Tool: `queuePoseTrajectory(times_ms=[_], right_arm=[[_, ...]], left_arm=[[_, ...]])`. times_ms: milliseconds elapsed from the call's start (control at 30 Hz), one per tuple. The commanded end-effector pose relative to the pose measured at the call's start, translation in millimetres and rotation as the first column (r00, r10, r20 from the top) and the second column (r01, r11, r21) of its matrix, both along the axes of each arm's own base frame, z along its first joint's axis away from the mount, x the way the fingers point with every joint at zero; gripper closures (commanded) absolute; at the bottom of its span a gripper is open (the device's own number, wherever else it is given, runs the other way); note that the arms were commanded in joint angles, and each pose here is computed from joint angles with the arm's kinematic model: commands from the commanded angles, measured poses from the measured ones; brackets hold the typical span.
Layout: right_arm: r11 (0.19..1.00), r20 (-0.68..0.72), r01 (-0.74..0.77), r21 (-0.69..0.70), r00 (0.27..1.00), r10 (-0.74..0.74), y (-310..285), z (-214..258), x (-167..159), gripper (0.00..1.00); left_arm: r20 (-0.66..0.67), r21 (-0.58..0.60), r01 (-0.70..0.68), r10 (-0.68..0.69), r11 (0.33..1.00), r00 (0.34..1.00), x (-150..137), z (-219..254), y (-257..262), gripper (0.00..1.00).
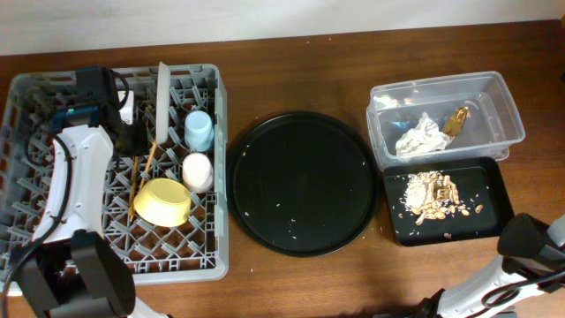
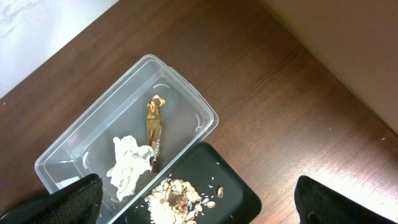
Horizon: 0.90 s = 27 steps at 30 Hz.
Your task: Sort waste into correct bins and load items into the dishwasher rack
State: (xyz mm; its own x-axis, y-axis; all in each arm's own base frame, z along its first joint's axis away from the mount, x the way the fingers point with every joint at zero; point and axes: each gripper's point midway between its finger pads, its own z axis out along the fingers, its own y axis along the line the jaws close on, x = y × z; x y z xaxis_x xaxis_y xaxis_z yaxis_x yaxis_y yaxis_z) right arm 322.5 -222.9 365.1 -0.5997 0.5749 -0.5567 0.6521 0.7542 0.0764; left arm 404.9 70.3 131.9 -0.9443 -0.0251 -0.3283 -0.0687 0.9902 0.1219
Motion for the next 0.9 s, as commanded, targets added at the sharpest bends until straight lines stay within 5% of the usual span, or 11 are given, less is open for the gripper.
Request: queuePoseTrajectory(times_ms=[0, 100, 167, 600, 733, 867], right_arm=[[1.0, -0.008, 0.007, -0.004, 1.0, -0.007, -2, 0, -2, 0.01], [1.0, -0.008, 0.007, -0.004, 1.0, -0.007, -2, -1, -2, 0.01], [1.0, -0.008, 0.007, -0.004, 1.0, -0.007, -2, 0, -2, 0.01], [1.0, -0.02, -0.015, 0.005, 1.0, 0.015, 4, -6, 6, 0.01], [0.965, 0.101, -0.251, -0.078, 0.961, 0.258, 102, 45, 14, 0.01], [0.827, 0.221, -0.539, -0.161, 0.797, 0.562, 221, 92, -12, 0.01]], left_arm=[[0.099, -0.191, 0.077, -0.059, 0.979, 0.993, -11, 39, -36, 0.5], [0.222, -0.281, 0.127, -0.064, 0.951, 0.973, -52, 107, -64, 0.35], [0.241, -0.28, 0.16, -0.092, 0.947, 0.966, -76, 125, -76, 0.01], [0.213, -0.287, 0.183, -0.124, 0.94, 0.969, -86, 123, -88, 0.01], [0.213, -0.287, 0.184, -0.124, 0.94, 0.969, -86, 123, -88, 0.01], [0.213, -0.287, 0.184, -0.124, 0.94, 0.969, -86, 123, -88, 0.01]])
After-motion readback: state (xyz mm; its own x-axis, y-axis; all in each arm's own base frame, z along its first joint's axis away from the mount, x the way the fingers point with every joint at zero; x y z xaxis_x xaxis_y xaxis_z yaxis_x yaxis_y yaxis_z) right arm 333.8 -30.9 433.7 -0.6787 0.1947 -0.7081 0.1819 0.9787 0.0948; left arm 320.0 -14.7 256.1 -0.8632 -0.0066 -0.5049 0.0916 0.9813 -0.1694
